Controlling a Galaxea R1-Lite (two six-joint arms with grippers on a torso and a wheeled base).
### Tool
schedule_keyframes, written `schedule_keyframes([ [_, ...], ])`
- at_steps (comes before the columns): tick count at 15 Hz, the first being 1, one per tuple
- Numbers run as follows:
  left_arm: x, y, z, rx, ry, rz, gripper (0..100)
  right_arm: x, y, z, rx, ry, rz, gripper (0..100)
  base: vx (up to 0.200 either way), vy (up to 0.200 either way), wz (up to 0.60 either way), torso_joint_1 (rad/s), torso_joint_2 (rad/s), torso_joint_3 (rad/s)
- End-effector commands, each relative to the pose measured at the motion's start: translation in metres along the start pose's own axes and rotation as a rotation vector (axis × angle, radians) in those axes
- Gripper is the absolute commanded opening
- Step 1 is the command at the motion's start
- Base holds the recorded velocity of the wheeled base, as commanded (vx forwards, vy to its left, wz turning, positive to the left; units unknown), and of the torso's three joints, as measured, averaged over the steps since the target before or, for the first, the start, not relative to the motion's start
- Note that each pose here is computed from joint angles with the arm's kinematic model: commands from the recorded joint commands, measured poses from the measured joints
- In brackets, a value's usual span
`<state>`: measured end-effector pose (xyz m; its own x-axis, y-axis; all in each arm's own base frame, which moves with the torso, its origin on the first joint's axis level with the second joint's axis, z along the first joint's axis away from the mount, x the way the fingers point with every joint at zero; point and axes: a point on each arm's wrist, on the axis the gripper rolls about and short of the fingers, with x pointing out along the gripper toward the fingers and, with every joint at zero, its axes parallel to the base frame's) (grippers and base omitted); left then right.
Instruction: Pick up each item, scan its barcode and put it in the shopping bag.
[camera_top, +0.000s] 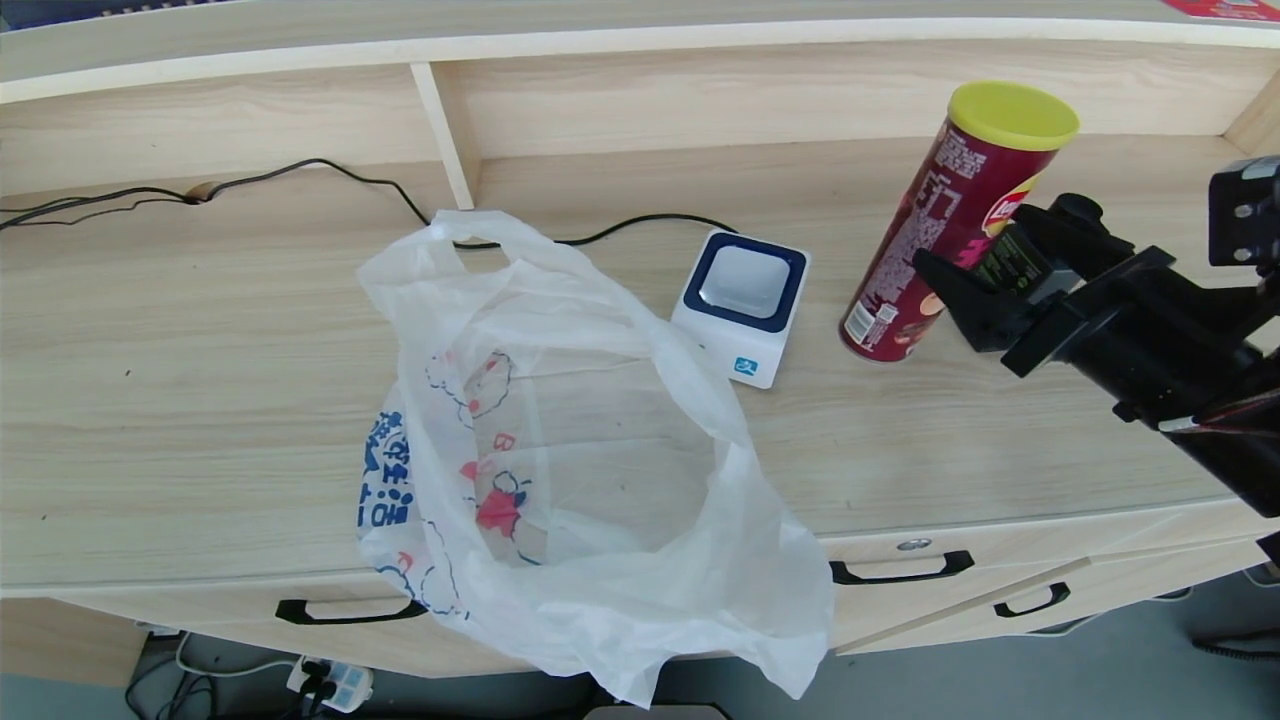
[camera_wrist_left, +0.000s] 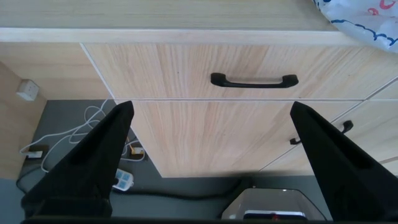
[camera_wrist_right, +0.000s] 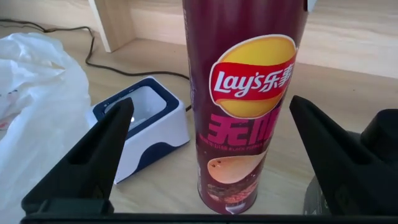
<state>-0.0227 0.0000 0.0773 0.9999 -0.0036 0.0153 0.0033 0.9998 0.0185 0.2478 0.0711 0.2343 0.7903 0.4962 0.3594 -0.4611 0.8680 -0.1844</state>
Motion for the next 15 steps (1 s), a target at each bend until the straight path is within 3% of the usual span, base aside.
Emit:
schedule_keyframes([
  [1,0.0,0.0,0.0,0.0,0.0,0.001,100,0.002,-0.001,-0.002,-0.001,0.005,-0.005,100,0.0,0.0,0.0,0.0,0.0,0.0],
  [15,0.0,0.0,0.0,0.0,0.0,0.001,100,0.017,-0.005,-0.034,0.019,0.076,-0.028,100,0.0,0.0,0.0,0.0,0.0,0.0],
])
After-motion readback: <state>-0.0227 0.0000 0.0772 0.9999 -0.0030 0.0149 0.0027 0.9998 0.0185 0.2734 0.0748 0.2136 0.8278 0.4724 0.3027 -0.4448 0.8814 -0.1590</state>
